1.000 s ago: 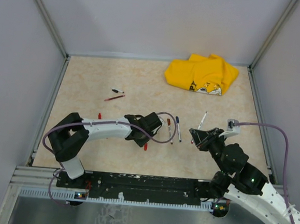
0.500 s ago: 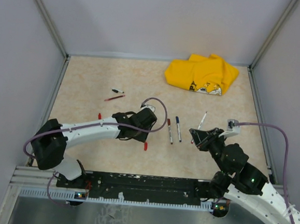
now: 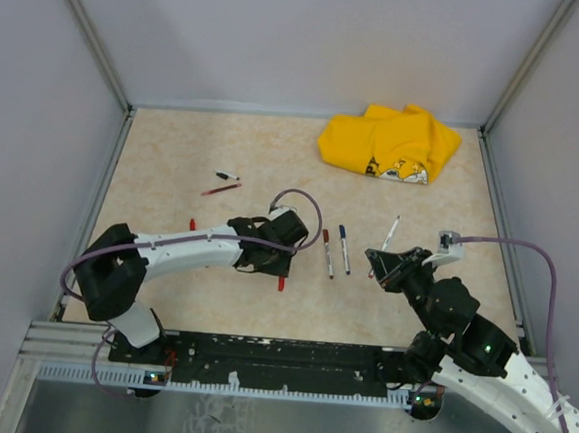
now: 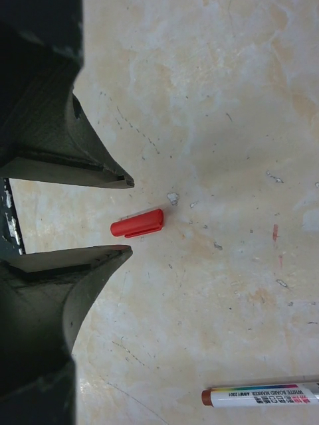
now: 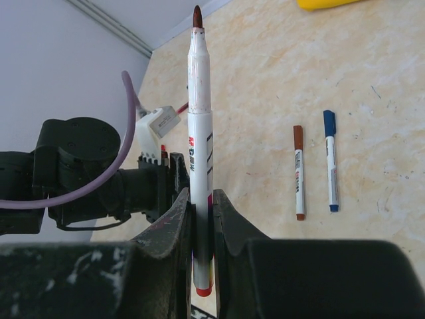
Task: Insert the pens into the pen caps
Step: Insert the pen cap onto the pen.
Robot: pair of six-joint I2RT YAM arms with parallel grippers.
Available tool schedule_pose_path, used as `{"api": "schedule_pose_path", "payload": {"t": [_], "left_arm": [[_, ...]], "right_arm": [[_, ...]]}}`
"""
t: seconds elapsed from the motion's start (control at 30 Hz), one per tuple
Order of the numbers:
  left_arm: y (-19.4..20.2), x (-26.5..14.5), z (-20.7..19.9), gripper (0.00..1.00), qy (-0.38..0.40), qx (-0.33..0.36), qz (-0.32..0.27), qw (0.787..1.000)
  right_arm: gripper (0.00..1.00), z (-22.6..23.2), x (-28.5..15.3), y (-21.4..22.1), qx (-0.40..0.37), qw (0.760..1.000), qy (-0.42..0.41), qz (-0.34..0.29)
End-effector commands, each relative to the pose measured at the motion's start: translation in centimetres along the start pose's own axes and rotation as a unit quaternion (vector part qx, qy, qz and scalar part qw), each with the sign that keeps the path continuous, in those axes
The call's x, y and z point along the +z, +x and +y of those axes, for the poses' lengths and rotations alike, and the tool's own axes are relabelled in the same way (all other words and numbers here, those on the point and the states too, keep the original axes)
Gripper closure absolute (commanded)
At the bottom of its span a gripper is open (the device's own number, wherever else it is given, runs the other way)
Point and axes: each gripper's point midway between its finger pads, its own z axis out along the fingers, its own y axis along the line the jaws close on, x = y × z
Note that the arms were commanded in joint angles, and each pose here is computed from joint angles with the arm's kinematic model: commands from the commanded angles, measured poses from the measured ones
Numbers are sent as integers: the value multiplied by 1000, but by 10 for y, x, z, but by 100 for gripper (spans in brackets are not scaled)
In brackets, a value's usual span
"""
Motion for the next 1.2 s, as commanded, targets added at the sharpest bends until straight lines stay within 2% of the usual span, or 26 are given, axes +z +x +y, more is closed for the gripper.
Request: {"api": "schedule_pose_path", "payload": {"t": [0.0, 0.7, 1.0, 1.17], "left_arm": [[2, 5, -9, 54, 12, -17, 12, 1000], [20, 33, -15, 57, 15, -8, 47, 999], [25, 38, -5, 59, -12, 1, 56, 998], [26, 36, -1, 64, -19, 6, 57, 998]], "right_arm": [[100, 2, 2, -4, 10, 1000, 0, -12], [100, 1, 3, 0, 11, 1000, 1, -8], [100, 1, 3, 0, 12, 1000, 0, -6], [100, 1, 4, 2, 13, 1000, 0, -5]]}}
